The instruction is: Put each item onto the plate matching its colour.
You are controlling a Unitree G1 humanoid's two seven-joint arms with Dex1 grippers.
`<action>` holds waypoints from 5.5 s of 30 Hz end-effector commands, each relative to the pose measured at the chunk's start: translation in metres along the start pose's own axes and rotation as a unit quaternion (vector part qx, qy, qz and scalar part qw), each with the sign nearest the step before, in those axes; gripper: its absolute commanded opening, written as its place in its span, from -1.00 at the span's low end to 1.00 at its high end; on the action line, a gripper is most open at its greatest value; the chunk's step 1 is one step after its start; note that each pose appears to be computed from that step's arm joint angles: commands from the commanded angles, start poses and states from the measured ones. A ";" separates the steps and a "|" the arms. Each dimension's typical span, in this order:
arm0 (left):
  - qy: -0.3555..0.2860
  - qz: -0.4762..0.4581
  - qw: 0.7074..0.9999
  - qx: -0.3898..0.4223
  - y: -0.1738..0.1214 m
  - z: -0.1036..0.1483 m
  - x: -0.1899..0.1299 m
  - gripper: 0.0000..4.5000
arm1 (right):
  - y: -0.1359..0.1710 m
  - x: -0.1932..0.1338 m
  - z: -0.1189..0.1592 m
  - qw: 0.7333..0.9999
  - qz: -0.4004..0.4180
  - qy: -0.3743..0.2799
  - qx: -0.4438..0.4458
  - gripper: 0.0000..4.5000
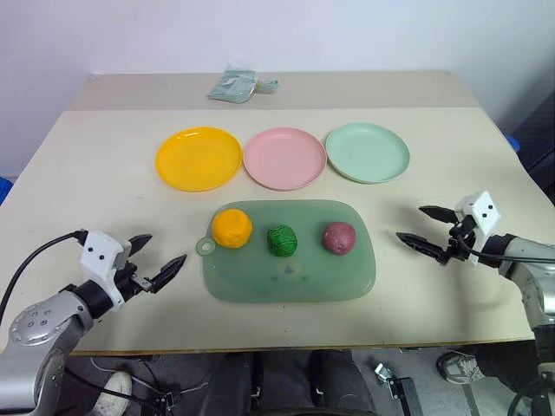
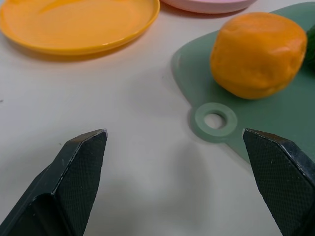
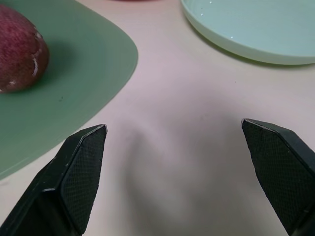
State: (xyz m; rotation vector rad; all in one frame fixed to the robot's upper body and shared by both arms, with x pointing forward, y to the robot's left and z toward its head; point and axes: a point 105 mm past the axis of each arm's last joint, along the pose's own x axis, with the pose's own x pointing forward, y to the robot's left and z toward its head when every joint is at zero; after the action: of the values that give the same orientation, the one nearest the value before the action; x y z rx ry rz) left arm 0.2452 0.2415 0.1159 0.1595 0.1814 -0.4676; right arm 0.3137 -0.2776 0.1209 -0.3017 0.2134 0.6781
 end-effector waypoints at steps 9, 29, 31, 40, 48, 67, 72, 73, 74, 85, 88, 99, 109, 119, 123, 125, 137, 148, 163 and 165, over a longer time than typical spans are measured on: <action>-0.036 -0.002 0.999 -0.006 -0.005 0.013 0.008 1.00 | -0.018 0.009 0.015 0.998 -0.056 -0.024 -0.032 0.99; -0.061 -0.231 0.970 0.036 -0.047 0.054 0.070 1.00 | 0.037 -0.021 0.061 0.996 -0.005 -0.085 0.023 0.99; -0.042 -0.260 0.963 0.063 -0.054 0.051 0.081 1.00 | 0.050 -0.023 0.058 0.997 0.011 -0.072 0.020 0.99; -0.013 -0.284 0.953 0.103 -0.056 0.042 0.117 0.76 | 0.102 -0.023 0.056 0.996 0.062 -0.060 0.020 1.00; -0.072 -0.168 0.980 0.080 -0.022 0.067 0.132 0.46 | 0.108 -0.010 0.067 0.995 0.059 -0.083 0.009 1.00; -0.058 0.157 0.985 0.032 0.088 0.102 0.181 0.98 | 0.121 0.036 0.100 0.987 0.095 -0.127 -0.014 1.00; -0.143 0.146 0.977 0.058 0.092 0.123 0.148 0.98 | 0.148 0.060 0.098 0.987 0.124 -0.088 -0.053 1.00; -0.154 0.128 0.977 0.068 0.087 0.123 0.139 0.98 | 0.149 0.067 0.096 0.988 0.119 -0.082 -0.060 1.00; -0.161 0.106 0.978 0.082 0.080 0.122 0.131 0.98 | 0.149 0.072 0.094 0.988 0.115 -0.078 -0.062 1.00; -0.057 -0.275 0.953 0.112 -0.070 0.050 0.053 1.00 | 0.172 0.112 0.073 0.989 0.135 -0.013 -0.051 0.88; -0.052 -0.283 0.953 0.098 -0.077 0.047 0.049 1.00 | 0.174 0.114 0.079 0.989 0.140 -0.025 -0.050 0.39; -0.066 -0.299 0.948 0.088 -0.097 0.050 0.052 1.00 | 0.046 0.116 0.141 0.987 -0.126 -0.098 0.002 -0.19; -0.080 -0.294 0.950 0.071 -0.110 0.050 0.057 1.00 | -0.052 0.132 0.101 0.959 -0.280 -0.038 0.028 0.28; -0.067 -0.280 0.955 0.064 -0.104 0.040 0.050 1.00 | 0.050 0.072 0.119 0.986 0.062 -0.136 -0.078 0.98; -0.068 -0.285 0.953 0.071 -0.102 0.043 0.052 1.00 | 0.080 0.058 0.075 0.986 0.135 -0.044 -0.084 0.98; -0.070 -0.287 0.953 0.074 -0.103 0.045 0.055 1.00 | 0.081 0.058 0.057 0.987 0.134 -0.009 -0.091 0.98; -0.072 -0.240 0.965 0.072 -0.087 0.049 0.055 1.00 | 0.076 0.122 0.115 0.990 0.036 -0.126 -0.058 0.13; -0.089 -0.110 0.990 0.024 -0.066 0.037 0.043 1.00 | 0.056 0.215 0.136 0.988 -0.104 -0.112 0.006 0.77; -0.062 0.031 0.997 0.044 -0.005 0.012 0.016 1.00 | 0.007 0.076 0.097 0.988 -0.003 -0.148 -0.050 0.99; -0.047 0.060 0.996 0.042 0.012 0.003 0.002 1.00 | 0.004 0.052 0.078 0.992 0.008 -0.118 -0.033 0.99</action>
State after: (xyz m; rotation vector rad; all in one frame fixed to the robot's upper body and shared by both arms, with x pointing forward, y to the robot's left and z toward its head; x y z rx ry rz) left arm 0.2568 0.2349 0.1116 0.1980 0.0855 -0.4044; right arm 0.3666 -0.2187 0.1580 -0.2913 0.0244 0.6867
